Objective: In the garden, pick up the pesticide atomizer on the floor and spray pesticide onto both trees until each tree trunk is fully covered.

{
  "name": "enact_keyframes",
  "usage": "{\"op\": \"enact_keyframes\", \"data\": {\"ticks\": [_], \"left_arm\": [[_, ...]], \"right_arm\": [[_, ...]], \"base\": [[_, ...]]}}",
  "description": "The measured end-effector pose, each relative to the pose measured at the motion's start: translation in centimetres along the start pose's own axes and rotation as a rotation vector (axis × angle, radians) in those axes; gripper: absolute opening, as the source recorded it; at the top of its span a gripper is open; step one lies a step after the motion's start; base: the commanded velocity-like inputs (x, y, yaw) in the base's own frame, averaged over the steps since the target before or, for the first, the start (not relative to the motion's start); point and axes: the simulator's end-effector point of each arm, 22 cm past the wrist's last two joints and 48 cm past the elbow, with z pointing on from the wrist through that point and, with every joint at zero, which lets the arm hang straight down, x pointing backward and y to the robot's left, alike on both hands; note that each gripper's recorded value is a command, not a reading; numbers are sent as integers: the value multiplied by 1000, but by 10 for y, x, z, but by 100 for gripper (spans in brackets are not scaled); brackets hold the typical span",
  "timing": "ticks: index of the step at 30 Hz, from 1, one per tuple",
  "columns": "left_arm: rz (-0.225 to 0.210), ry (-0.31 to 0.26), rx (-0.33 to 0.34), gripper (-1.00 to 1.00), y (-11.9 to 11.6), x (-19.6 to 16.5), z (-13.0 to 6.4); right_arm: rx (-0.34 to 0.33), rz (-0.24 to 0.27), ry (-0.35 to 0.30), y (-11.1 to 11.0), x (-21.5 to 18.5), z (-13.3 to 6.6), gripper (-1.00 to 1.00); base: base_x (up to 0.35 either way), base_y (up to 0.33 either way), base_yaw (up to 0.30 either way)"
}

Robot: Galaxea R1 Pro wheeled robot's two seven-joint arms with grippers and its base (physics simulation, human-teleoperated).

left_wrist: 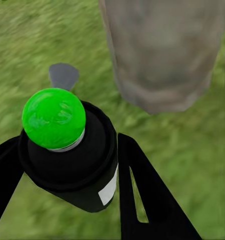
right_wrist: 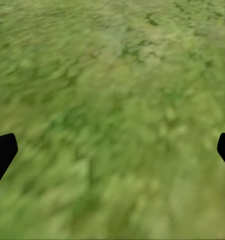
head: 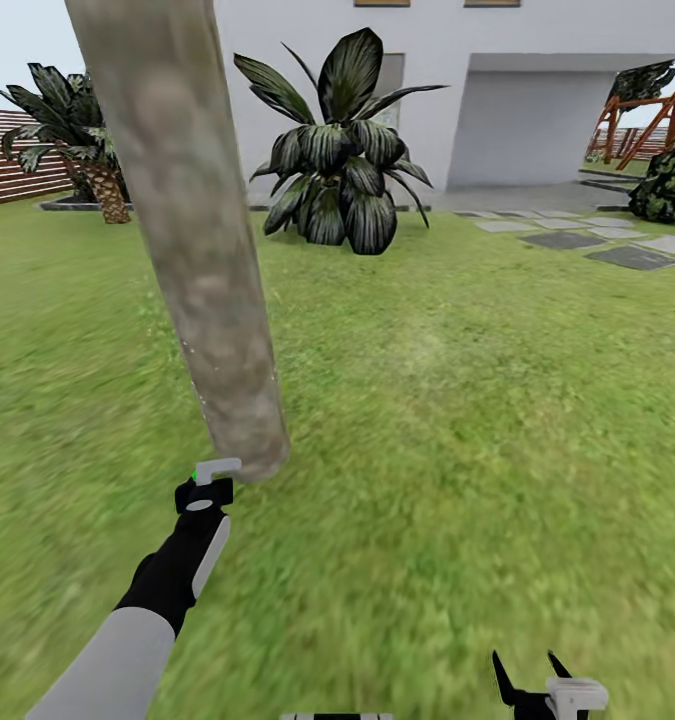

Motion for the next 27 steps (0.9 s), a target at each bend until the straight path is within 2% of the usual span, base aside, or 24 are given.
{"op": "enact_keyframes", "data": {"ticks": [5,21,27], "left_arm": [[-1,-1,2,-100,-1,0,0],[-2,-1,4,-100,-2,0,-1],[-2,-1,4,-100,-2,0,-1]], "right_arm": [[0,0,0,0,0,0,100],[2,-1,-1,-1,0,0,100],[2,-1,0,-1,0,0,100]], "base": [[11,-271,187],[0,-271,274],[22,-271,48]]}}
